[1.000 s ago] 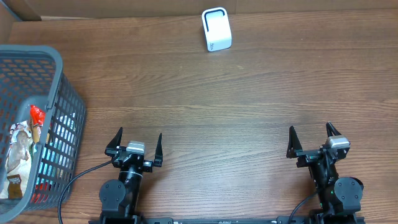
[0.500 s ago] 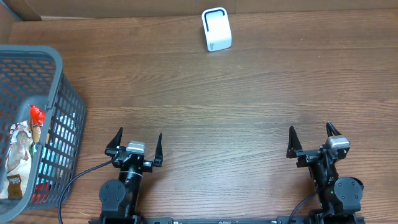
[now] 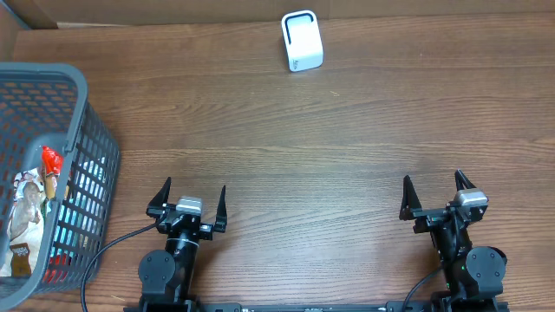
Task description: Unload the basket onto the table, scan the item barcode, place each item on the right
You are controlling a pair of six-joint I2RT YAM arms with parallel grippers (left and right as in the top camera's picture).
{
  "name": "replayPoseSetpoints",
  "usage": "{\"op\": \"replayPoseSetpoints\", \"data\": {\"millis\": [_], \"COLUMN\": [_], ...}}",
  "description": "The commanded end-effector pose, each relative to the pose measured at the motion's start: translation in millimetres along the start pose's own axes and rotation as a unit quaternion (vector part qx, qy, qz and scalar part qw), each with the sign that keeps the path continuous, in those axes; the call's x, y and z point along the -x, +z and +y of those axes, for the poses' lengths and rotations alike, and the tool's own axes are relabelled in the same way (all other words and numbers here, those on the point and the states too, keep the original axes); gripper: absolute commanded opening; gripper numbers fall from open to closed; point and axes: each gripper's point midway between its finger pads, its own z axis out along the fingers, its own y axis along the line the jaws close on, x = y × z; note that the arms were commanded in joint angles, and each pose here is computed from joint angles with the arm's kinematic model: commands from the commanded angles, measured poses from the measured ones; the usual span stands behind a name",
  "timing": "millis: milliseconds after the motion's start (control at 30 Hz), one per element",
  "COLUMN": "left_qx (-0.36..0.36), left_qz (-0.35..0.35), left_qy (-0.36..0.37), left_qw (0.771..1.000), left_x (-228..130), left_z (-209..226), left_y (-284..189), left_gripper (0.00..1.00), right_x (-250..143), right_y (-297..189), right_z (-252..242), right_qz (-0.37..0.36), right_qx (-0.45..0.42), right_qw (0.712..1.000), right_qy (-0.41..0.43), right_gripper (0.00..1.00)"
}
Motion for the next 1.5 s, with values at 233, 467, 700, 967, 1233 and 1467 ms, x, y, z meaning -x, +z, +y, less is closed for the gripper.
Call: {"op": "replayPoseSetpoints", "data": {"millis": [233, 467, 700, 967, 1233, 1467], "left_qx": [0.0, 0.0, 0.001, -0.002, -0.004, 0.025], "left_qz": [-0.003, -0.003, -0.003, -0.004, -0.007, 0.0], "left_qy": [-0.007, -0.007, -0.007, -0.013, -0.049, -0.065], "left_qw": [1.0, 1.0, 1.0, 1.0, 0.999, 0.998], "left_x": [0, 0, 0, 0, 2, -2], "left_z": [0, 0, 0, -1, -2, 8], "left_y": [0, 0, 0, 0, 0, 0], "left_gripper": [0.99, 0.99, 0.99, 1.0, 0.99, 0.99], "right_x": [-2, -2, -2, -2, 0, 10], "right_y": [0, 0, 0, 0, 0, -1], "right_z": [1, 1, 1, 1, 2, 14], "right_qz": [-0.002, -0.002, -0.002, -0.002, -0.005, -0.024], "right_qx": [0.003, 0.003, 0.003, 0.003, 0.006, 0.04], "right_qw": [1.0, 1.0, 1.0, 1.0, 1.0, 0.999], "right_qy": [0.001, 0.001, 0.001, 0.001, 0.001, 0.018], "right_gripper": [1.0, 1.0, 1.0, 1.0, 1.0, 1.0]}}
